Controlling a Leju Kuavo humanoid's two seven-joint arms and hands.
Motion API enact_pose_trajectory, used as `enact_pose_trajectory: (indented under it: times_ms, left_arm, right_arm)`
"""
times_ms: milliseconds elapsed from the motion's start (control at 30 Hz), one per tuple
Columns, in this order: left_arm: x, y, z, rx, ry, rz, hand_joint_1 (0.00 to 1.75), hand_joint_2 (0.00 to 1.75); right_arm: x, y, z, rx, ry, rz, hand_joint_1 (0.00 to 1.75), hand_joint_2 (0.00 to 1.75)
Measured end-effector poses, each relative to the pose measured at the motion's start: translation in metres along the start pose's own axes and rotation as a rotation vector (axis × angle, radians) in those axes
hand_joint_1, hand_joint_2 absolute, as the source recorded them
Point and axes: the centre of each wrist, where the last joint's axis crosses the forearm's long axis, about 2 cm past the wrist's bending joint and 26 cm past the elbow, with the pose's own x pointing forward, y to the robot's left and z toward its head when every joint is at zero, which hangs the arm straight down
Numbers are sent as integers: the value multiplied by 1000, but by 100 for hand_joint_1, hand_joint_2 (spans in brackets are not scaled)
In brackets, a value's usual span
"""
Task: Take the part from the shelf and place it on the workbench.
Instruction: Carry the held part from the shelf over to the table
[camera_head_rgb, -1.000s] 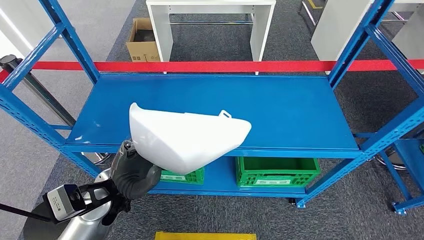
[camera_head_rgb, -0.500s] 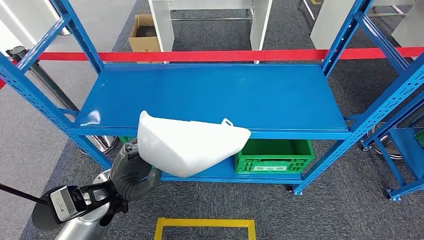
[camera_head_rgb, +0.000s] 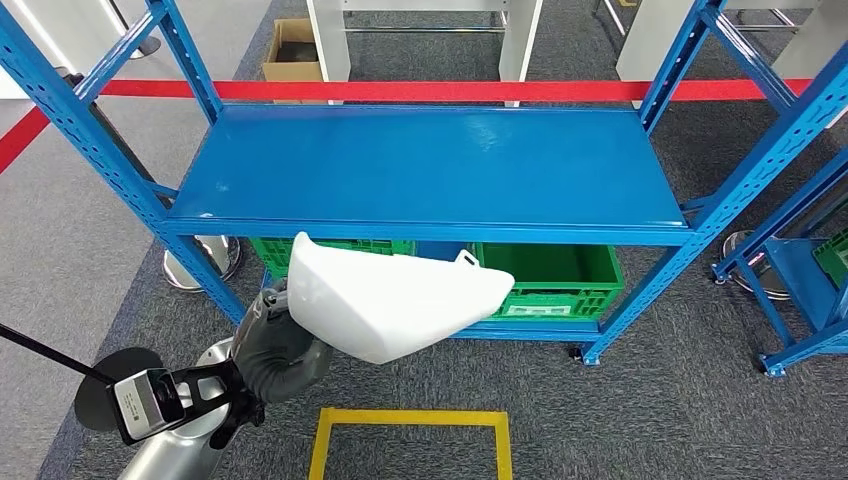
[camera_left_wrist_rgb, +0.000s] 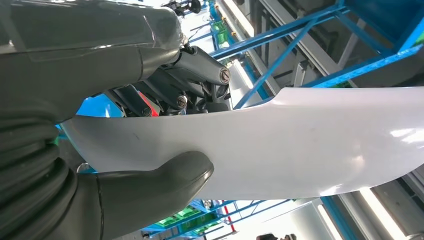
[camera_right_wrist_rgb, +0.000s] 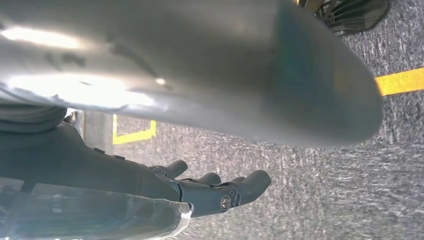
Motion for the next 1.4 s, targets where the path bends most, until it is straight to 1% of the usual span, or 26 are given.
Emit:
enact_pose_trajectory:
  times_ms: [200, 367, 433, 567, 767, 933, 1133, 1400]
  left_arm:
    - [2, 7, 4, 9, 2, -33, 175, 175]
    - [4, 7, 2, -14, 22, -44, 175, 175]
    - [5, 7, -1, -24, 28, -49, 175, 175]
    - [5, 11, -10, -46, 8, -52, 175, 175]
    - [3, 12, -13, -62, -1, -33, 175, 175]
    - [1, 3, -13, -73, -2, -2, 175, 175]
    - [0, -18, -6, -114, 22, 18, 175, 175]
    - [4, -34, 7, -118, 70, 40, 175, 175]
  right_arm:
    - [1, -2, 0, 10, 0, 20, 0, 0]
    - [3, -5, 0, 9, -18, 49, 0, 0]
    - [4, -7, 0, 6, -25, 53, 0, 0]
    - [5, -12, 0, -1, -32, 48, 0, 0]
    - [2, -18, 0, -21, -29, 20, 0, 0]
    - [-1, -17, -1, -29, -11, -49, 0, 0]
    - [-9, -10, -1, -26, -9, -111, 0, 0]
    - [-22, -3, 0, -22, -34, -113, 0, 0]
